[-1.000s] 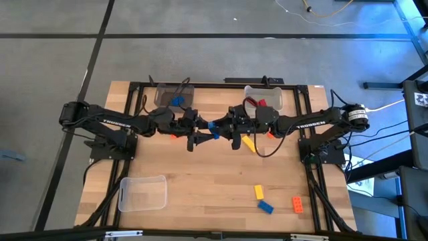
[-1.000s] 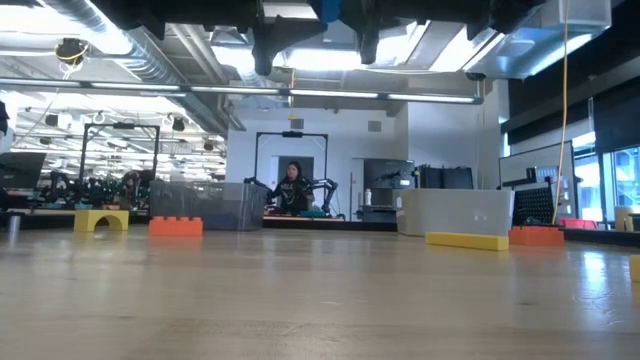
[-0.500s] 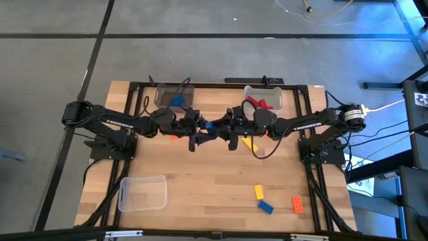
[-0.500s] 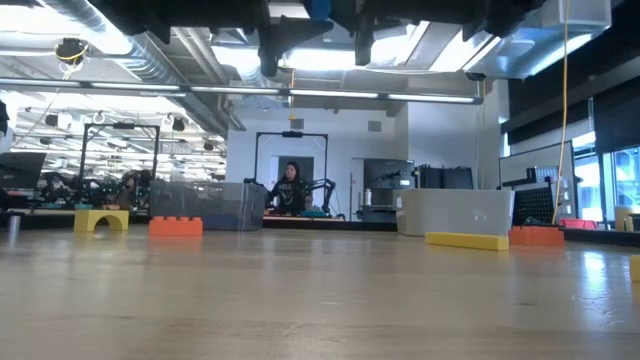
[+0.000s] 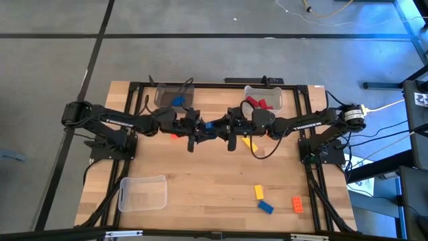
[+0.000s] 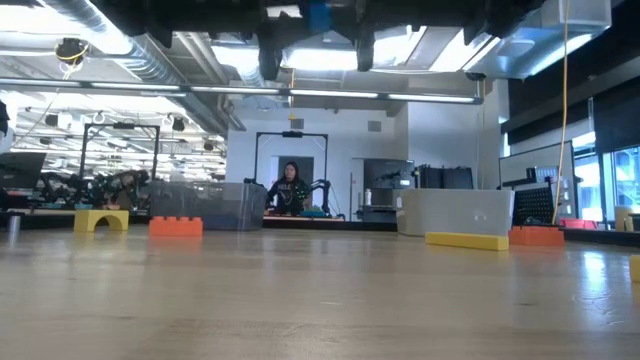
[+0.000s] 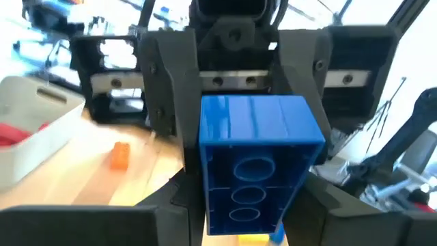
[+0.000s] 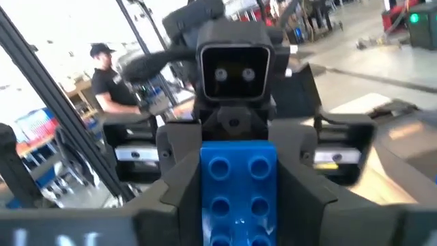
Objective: Sort & place blocks by color
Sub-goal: Put the top blue three stud game piece into the black transparent bin
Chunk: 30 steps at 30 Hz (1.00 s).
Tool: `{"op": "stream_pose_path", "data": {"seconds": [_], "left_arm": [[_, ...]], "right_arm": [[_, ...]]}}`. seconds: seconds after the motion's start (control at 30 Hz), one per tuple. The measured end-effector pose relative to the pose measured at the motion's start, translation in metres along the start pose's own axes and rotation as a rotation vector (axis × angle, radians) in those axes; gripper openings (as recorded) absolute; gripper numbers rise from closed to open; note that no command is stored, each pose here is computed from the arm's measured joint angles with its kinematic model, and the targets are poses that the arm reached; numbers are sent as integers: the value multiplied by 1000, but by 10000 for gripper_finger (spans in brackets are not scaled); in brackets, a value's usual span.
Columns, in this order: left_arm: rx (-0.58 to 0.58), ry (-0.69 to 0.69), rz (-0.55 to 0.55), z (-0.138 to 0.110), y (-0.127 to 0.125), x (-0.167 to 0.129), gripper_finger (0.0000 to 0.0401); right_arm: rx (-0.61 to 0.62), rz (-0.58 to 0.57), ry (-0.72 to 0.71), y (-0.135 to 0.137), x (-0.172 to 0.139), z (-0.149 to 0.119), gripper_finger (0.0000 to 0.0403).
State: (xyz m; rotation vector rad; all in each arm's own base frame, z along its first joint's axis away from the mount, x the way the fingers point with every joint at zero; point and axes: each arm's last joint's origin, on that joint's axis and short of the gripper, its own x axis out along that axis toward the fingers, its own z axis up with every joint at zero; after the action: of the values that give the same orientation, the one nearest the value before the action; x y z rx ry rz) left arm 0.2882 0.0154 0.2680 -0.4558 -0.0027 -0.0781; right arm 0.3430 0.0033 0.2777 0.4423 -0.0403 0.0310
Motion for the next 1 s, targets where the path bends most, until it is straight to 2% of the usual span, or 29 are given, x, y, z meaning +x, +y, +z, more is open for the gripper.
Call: {"op": "stream_pose_path", "data": {"seconds": [0.03, 0.2, 0.3, 0.5, 0.67, 0.83, 1.0], "left_arm": [[-2, 20, 9, 2, 1, -3, 127], [38, 98, 124, 15, 5, -31, 127], [75, 115, 184, 27, 2, -54, 127], [147, -16, 206, 48, -16, -99, 127], [116, -94, 219, 33, -21, -123, 127], [59, -180, 211, 13, -21, -135, 127], [41, -233, 213, 6, -19, -136, 127]], "right_arm": [[-2, -9, 18, -1, -1, 0, 166], [21, -77, 121, -8, -18, 14, 304], [31, -128, 202, -11, -33, 20, 352], [-13, -190, 320, -5, -65, 33, 364], [-29, -236, 344, -3, -90, 36, 366], [31, -299, 260, -11, -116, 16, 366], [98, -215, 63, -13, -134, 8, 366]]}}
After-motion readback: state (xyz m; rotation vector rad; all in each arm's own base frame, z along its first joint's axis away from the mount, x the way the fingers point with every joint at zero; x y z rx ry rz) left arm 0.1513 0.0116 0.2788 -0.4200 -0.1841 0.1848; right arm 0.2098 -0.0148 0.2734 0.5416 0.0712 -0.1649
